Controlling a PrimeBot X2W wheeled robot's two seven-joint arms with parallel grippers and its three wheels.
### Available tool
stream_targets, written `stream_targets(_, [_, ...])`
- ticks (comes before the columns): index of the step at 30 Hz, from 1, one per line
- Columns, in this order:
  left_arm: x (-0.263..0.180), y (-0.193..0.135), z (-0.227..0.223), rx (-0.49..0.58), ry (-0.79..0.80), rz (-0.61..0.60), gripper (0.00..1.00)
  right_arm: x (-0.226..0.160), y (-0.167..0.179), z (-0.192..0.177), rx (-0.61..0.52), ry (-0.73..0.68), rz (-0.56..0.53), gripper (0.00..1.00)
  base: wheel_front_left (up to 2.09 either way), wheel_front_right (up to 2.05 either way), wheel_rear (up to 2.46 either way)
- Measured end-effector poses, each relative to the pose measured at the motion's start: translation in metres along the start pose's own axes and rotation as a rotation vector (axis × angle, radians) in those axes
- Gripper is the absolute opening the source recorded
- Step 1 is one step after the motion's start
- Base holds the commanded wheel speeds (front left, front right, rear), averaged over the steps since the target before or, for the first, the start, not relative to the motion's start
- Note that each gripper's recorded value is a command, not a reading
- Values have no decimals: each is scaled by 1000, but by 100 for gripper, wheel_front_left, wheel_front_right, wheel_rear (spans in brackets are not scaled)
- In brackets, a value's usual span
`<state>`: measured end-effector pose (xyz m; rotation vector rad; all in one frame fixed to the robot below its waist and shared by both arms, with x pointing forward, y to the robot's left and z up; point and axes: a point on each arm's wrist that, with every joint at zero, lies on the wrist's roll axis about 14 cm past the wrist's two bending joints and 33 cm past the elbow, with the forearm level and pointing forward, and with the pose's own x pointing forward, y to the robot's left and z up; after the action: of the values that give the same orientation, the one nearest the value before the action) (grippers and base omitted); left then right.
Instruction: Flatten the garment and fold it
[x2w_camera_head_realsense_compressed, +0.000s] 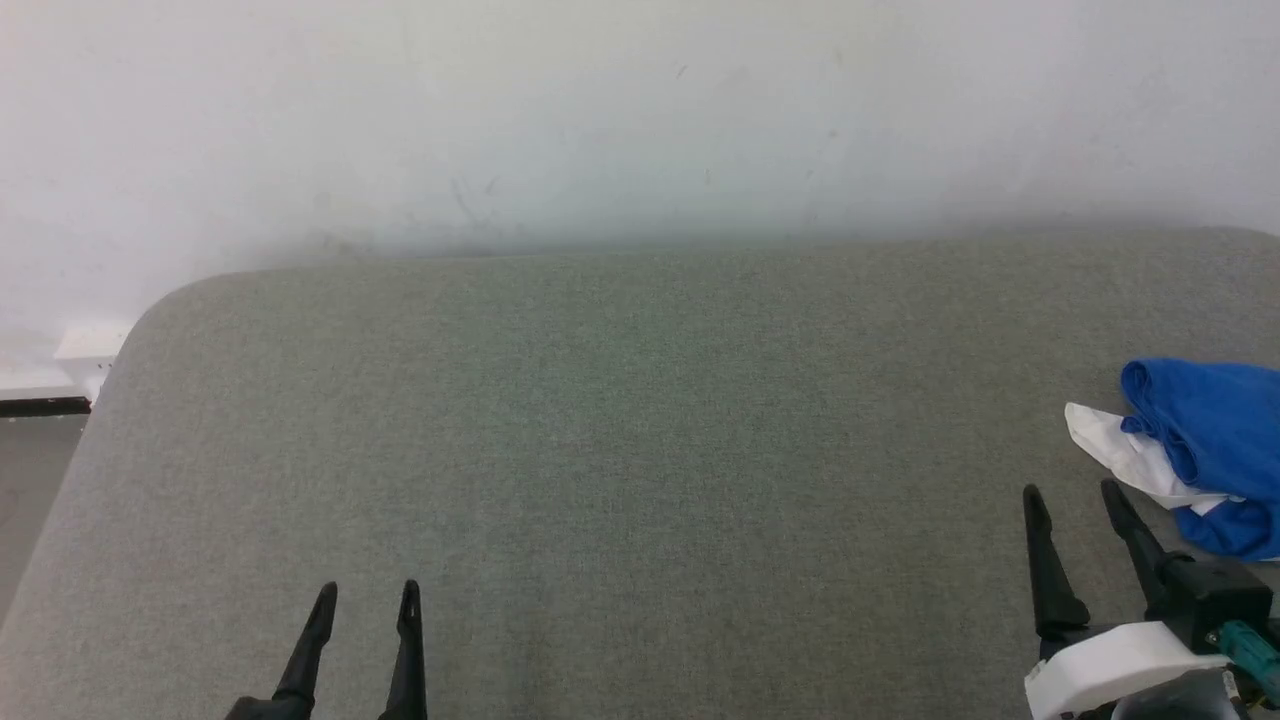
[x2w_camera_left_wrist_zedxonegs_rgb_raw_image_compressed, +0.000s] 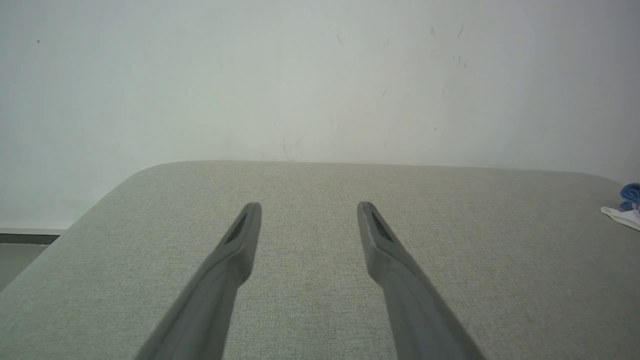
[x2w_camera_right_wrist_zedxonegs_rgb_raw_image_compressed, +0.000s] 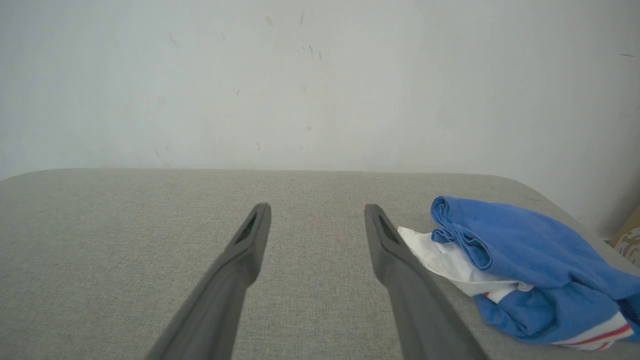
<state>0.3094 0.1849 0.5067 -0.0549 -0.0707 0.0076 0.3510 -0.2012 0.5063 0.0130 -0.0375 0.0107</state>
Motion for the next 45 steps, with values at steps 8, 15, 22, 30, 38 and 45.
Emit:
stream_targets(8, [0, 2, -3, 2, 11, 5, 100, 0, 5, -8, 4, 22, 15, 100, 0, 0, 0])
stream_targets(15, [1, -1, -5, -8, 17, -5, 0, 0, 5, -11, 4, 33, 15, 0, 0, 0, 0])
stream_targets(22, [1, -1, -6, -7, 22, -5, 0, 0, 5, -11, 3, 35, 16, 0, 0, 0, 0])
stream_targets(30, [2, -1, -8, -1, 36, -7, 0, 0, 7, -12, 3, 44, 21, 0, 0, 0, 0])
stream_targets(38, [7, -2, -6, 3, 35, -9, 0, 1, 9, -11, 1, 46, 26, 0, 0, 0, 0])
stream_targets(45, [10, -2, -6, 11, 40, -9, 0, 2, 11, -10, -6, 50, 34, 0, 0, 0, 0])
